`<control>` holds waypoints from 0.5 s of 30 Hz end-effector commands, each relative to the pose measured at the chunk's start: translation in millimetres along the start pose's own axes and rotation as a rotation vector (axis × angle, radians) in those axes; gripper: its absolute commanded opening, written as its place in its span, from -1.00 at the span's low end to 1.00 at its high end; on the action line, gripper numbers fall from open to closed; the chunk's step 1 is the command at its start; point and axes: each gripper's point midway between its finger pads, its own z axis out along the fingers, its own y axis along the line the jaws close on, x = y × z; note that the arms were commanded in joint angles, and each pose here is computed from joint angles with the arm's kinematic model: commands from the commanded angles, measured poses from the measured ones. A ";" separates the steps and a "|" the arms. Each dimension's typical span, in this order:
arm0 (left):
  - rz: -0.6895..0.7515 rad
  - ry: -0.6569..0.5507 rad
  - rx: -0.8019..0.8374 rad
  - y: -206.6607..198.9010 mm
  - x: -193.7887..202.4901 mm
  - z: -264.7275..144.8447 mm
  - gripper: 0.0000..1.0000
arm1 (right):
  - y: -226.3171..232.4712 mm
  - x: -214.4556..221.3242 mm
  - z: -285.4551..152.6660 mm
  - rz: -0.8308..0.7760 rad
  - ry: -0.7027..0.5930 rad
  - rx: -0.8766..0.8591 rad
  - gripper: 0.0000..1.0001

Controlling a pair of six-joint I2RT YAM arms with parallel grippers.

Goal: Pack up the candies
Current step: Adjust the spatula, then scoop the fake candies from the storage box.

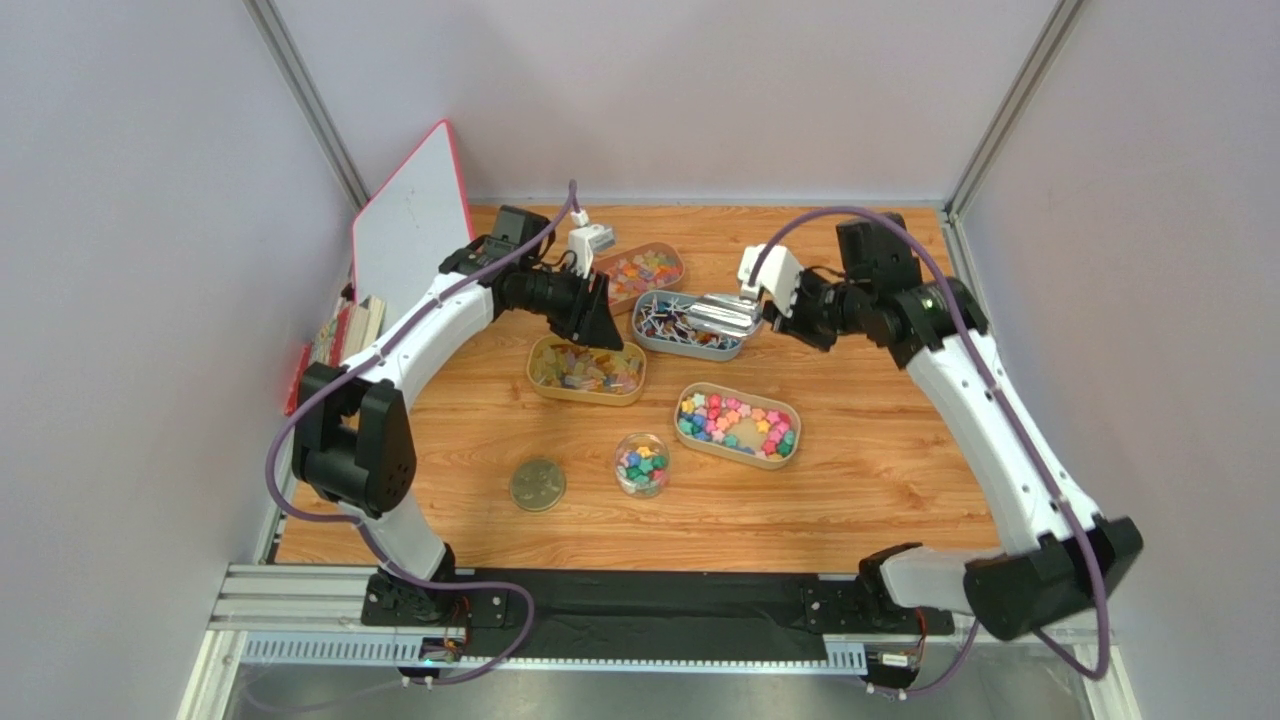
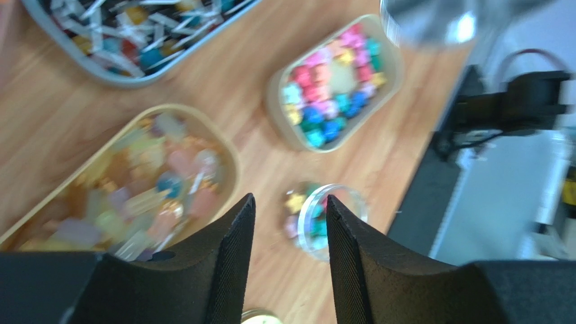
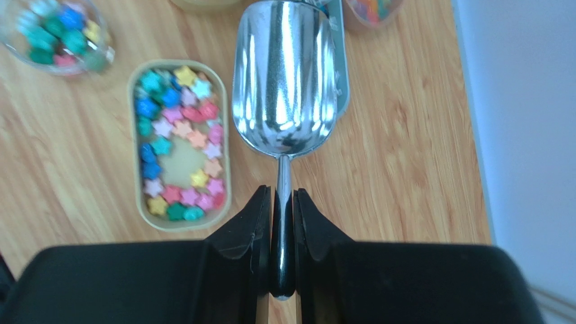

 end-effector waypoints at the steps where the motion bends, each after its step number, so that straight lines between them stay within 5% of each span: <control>1: 0.137 0.088 -0.236 33.9 18.8 -23.0 -0.02 | -37.1 41.6 12.2 -0.076 0.204 -0.055 -1.00; 7: 0.234 0.085 -0.294 28.6 27.5 -40.5 -0.02 | -92.5 53.8 27.6 -0.115 0.350 -0.120 -1.00; 15: 0.266 0.095 -0.316 26.4 36.9 -47.9 -0.02 | -104.8 93.1 61.8 -0.115 0.515 -0.285 -1.00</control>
